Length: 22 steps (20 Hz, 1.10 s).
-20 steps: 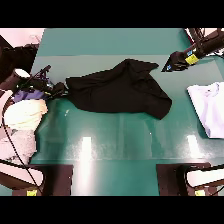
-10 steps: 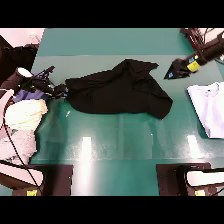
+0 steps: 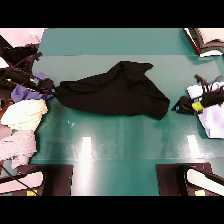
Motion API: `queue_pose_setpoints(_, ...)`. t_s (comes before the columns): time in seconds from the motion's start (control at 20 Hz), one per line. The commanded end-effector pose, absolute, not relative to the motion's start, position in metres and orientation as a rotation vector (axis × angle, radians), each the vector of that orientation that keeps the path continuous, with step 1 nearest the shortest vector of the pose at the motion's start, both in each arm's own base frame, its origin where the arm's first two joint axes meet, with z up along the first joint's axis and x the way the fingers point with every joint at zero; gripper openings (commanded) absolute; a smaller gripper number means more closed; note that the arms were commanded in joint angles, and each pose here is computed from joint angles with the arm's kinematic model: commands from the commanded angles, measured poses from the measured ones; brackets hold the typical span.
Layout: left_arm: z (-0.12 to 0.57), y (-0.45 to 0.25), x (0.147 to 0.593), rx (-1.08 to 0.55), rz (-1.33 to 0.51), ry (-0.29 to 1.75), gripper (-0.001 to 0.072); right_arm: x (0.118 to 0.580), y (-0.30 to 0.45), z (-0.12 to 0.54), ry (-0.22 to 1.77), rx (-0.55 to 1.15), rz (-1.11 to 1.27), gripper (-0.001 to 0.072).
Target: Fold the shirts.
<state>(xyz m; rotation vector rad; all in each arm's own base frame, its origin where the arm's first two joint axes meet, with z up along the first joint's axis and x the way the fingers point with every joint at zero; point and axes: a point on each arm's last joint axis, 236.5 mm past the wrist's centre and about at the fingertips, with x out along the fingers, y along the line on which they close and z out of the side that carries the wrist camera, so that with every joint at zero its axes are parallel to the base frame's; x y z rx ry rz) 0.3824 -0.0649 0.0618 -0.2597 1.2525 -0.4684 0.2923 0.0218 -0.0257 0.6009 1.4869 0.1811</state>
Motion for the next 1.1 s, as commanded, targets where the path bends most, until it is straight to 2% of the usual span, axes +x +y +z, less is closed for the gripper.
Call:
queue_pose_setpoints(0.0,0.087,-0.067,0.368,-0.255,-0.464,1.227,0.0023,0.275,0.023,-0.065,1.476,0.729,0.158,0.0376)
queue_pose_setpoints(0.25,0.086,-0.068,0.364,-0.276,-0.457,1.251,0.0023,0.314,0.044,-0.082,1.386,0.87,0.218,0.0376)
queue_pose_setpoints(0.5,0.086,-0.068,0.364,-0.295,-0.442,1.257,0.0023,0.342,0.057,-0.088,1.358,0.814,0.232,0.0374)
queue_pose_setpoints(0.55,0.086,-0.068,0.364,-0.295,-0.442,1.256,0.0023,0.347,0.058,-0.086,1.35,0.801,0.239,0.0352)
queue_pose_setpoints(0.65,0.086,-0.068,0.363,-0.296,-0.443,1.257,0.0023,0.353,0.059,-0.08,1.333,0.785,0.25,0.0099)
queue_pose_setpoints(0.7,0.086,-0.068,0.363,-0.295,-0.443,1.258,0.0023,0.356,0.06,-0.074,1.324,0.776,0.262,0.0017)
queue_pose_setpoints(0.85,0.1,-0.068,0.366,-0.284,-0.443,1.214,0.0023,0.373,0.059,-0.023,1.216,0.716,0.315,0.0016)
queue_pose_setpoints(1.05,0.196,-0.073,0.385,-0.237,-0.458,0.958,0.0023,0.413,0.05,0.14,0.843,0.547,0.374,0.0015)
